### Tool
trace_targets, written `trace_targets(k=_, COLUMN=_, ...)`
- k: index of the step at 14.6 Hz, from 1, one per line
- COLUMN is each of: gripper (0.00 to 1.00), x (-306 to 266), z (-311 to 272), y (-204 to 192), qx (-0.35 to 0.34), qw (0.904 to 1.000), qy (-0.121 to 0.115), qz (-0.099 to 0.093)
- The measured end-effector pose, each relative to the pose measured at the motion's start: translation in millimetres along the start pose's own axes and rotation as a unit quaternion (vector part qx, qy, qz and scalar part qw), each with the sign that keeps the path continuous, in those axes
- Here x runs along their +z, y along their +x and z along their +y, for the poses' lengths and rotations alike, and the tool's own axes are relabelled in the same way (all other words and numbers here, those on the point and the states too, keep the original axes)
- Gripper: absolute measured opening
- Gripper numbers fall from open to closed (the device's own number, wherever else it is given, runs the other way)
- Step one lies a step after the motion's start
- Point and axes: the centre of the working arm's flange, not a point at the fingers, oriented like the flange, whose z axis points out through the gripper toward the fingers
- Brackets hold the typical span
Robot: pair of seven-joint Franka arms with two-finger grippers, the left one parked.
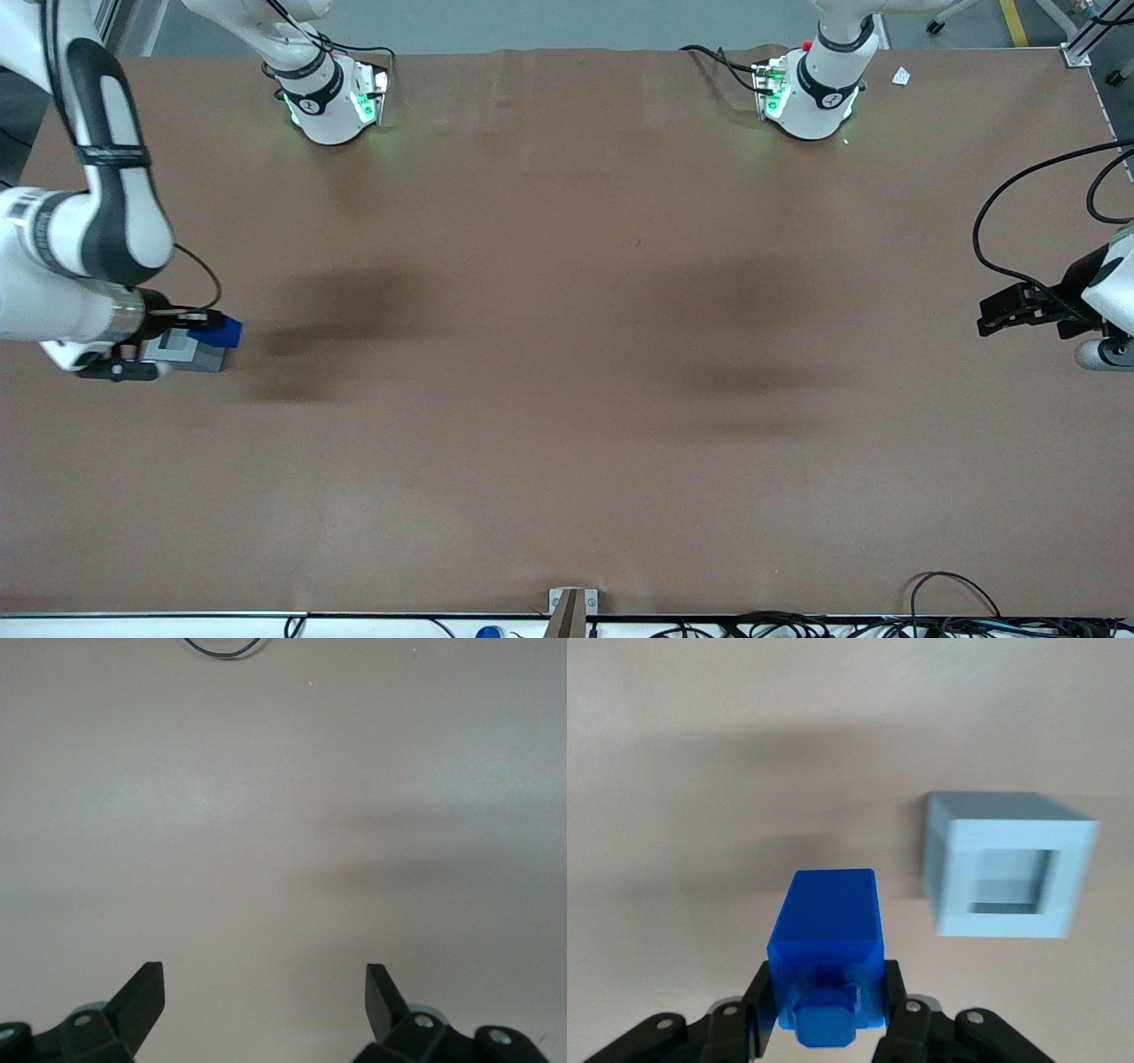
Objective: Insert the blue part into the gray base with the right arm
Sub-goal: 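Carry the blue block with the right gripper over the gray base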
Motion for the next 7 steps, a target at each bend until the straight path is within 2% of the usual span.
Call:
trace_targets(k=2, gripper=0.51, x=-9, z=22, y=0, qx=0.013, qw=0.9999, qy=0.001, qz=0.008)
trace_targets(k=7, gripper=0.51, x=2, z=61, y=-3, qx=0.035, qw=0.9994, qy=0.005, qz=-0.001)
